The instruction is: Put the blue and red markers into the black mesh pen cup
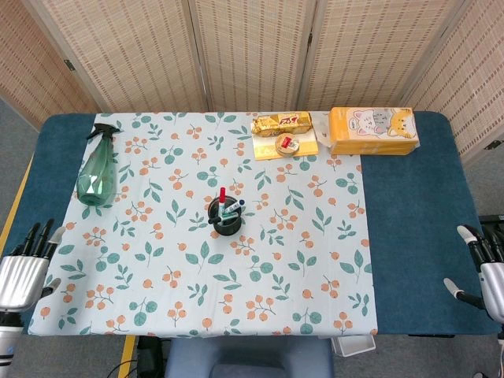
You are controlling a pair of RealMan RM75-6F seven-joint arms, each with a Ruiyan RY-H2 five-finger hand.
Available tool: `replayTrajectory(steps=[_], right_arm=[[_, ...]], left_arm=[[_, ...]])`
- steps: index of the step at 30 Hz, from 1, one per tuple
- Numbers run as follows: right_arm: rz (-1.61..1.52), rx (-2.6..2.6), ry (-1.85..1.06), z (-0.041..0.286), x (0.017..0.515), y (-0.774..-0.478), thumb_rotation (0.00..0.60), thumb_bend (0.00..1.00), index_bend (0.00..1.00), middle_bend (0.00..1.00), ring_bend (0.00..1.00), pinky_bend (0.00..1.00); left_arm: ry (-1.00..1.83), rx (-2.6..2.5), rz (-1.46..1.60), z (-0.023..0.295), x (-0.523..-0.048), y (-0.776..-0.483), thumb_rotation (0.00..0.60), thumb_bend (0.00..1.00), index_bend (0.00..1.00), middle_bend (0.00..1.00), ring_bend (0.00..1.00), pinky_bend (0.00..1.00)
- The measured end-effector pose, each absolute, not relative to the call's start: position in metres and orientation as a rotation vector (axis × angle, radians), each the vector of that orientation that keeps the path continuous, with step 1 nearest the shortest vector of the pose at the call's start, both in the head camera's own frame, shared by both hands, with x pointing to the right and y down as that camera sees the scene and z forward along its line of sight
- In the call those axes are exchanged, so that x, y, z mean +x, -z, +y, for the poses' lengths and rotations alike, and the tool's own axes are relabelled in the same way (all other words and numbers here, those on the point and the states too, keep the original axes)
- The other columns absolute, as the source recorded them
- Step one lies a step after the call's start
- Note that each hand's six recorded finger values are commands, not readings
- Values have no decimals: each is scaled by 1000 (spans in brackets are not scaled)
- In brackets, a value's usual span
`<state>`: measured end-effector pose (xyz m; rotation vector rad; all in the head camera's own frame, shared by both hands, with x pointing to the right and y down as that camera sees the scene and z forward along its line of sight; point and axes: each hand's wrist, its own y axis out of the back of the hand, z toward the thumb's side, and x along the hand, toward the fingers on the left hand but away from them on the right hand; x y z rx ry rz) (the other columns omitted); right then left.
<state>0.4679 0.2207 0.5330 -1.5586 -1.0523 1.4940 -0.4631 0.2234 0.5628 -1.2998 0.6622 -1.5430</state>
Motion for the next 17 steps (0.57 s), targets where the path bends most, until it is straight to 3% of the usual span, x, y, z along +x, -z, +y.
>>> replayTrajectory(steps=[6,17], right_arm=[[-1035,-1547,-1537,216,464,-545,600,195,64,103,32,0],[-1065,-1522,-1543,213,470,-542,600,196,64,103,32,0]], left_arm=[[1535,-1196,721,255,-502,-557,600,122,0,0,14,391],[1464,-1265,726,267,-484,-565,600,123,0,0,14,361]])
